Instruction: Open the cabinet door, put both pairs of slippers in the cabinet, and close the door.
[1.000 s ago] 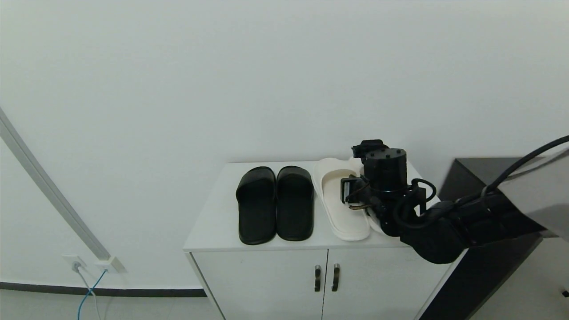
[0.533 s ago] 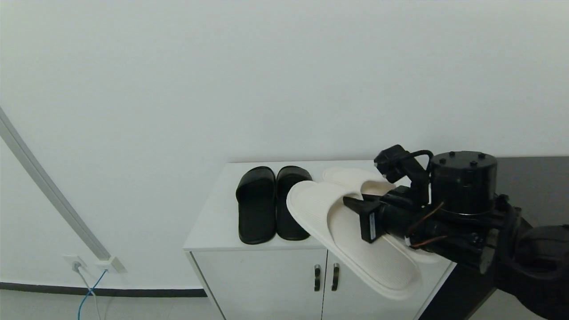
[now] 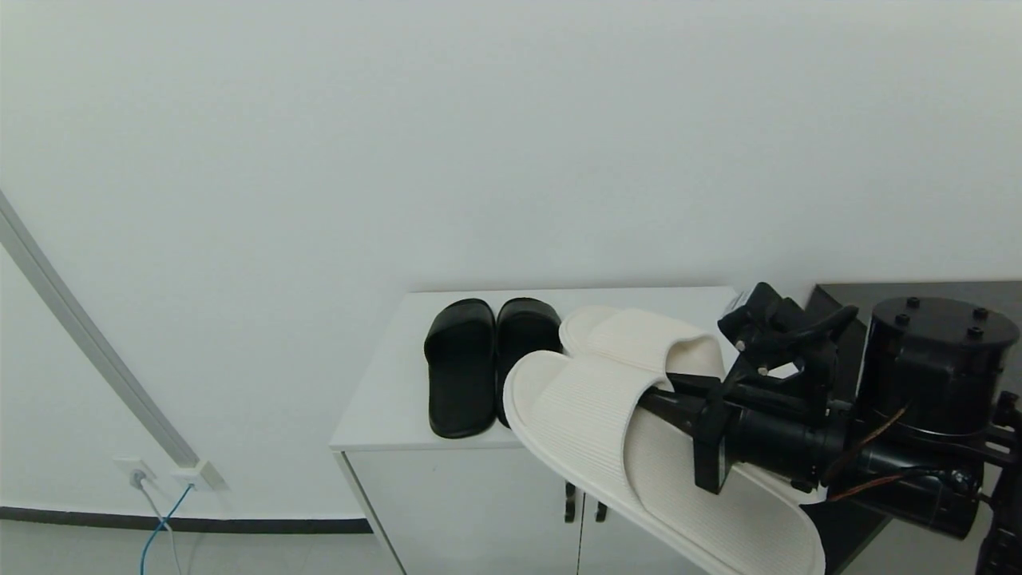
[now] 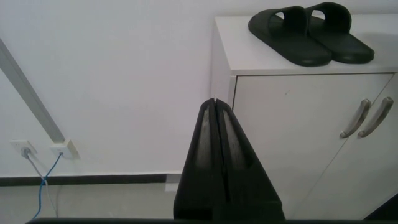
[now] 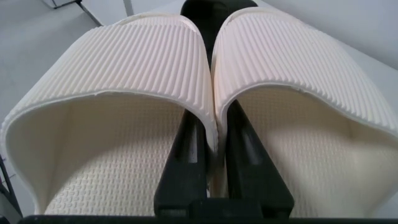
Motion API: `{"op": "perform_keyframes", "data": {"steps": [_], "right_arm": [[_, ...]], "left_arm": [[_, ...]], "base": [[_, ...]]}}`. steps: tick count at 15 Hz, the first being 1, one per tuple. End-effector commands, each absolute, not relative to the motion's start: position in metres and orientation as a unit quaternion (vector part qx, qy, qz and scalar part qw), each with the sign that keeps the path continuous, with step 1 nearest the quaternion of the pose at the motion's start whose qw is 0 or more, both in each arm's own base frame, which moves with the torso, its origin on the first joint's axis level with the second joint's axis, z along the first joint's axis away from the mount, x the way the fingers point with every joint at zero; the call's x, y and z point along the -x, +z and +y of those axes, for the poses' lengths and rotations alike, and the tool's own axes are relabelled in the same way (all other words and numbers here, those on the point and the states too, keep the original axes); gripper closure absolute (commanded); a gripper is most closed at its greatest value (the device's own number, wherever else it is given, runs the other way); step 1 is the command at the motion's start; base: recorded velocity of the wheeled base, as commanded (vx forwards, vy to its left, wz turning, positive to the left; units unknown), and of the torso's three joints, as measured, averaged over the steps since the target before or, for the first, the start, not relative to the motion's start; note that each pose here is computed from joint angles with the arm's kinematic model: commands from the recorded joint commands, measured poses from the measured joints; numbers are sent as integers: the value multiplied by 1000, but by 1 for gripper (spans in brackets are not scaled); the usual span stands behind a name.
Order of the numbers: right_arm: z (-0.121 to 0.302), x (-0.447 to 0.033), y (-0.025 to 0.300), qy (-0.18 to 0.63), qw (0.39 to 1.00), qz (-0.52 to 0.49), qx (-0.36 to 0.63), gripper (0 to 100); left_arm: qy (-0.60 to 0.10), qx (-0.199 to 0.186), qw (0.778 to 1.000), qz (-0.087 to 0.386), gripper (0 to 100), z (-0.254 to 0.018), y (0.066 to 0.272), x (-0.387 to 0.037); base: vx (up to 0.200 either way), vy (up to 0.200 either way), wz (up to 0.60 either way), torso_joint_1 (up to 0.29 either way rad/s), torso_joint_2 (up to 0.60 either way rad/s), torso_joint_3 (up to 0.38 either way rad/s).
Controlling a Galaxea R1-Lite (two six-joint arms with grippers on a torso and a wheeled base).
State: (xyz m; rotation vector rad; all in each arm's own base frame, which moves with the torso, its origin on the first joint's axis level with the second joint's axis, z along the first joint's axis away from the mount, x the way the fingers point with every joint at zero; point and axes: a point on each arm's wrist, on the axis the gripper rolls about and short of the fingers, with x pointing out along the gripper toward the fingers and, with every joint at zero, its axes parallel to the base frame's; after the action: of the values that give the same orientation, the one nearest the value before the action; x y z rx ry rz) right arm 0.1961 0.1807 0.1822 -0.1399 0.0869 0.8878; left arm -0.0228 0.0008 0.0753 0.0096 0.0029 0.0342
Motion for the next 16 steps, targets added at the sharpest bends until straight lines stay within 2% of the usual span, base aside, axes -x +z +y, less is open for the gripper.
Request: {"op": "perform_keyframes", "data": {"steps": [1,7,16], "right_arm": [[183,-196,178,432,898,49,70,100],[186,-196,172,439,894,60,69,100],[184,-189,160,459,882,78,76,100]], "left_arm": [[18,-5,1000,2,100,1,75,23],[18,-5,1000,2,100,1,75,23],[18,-4,1000,2,100,1,76,23]], "base": [[-200,0,0,2,7,2],[-200,0,0,-4,2,4],[0,0,0,0,0,0]]}}
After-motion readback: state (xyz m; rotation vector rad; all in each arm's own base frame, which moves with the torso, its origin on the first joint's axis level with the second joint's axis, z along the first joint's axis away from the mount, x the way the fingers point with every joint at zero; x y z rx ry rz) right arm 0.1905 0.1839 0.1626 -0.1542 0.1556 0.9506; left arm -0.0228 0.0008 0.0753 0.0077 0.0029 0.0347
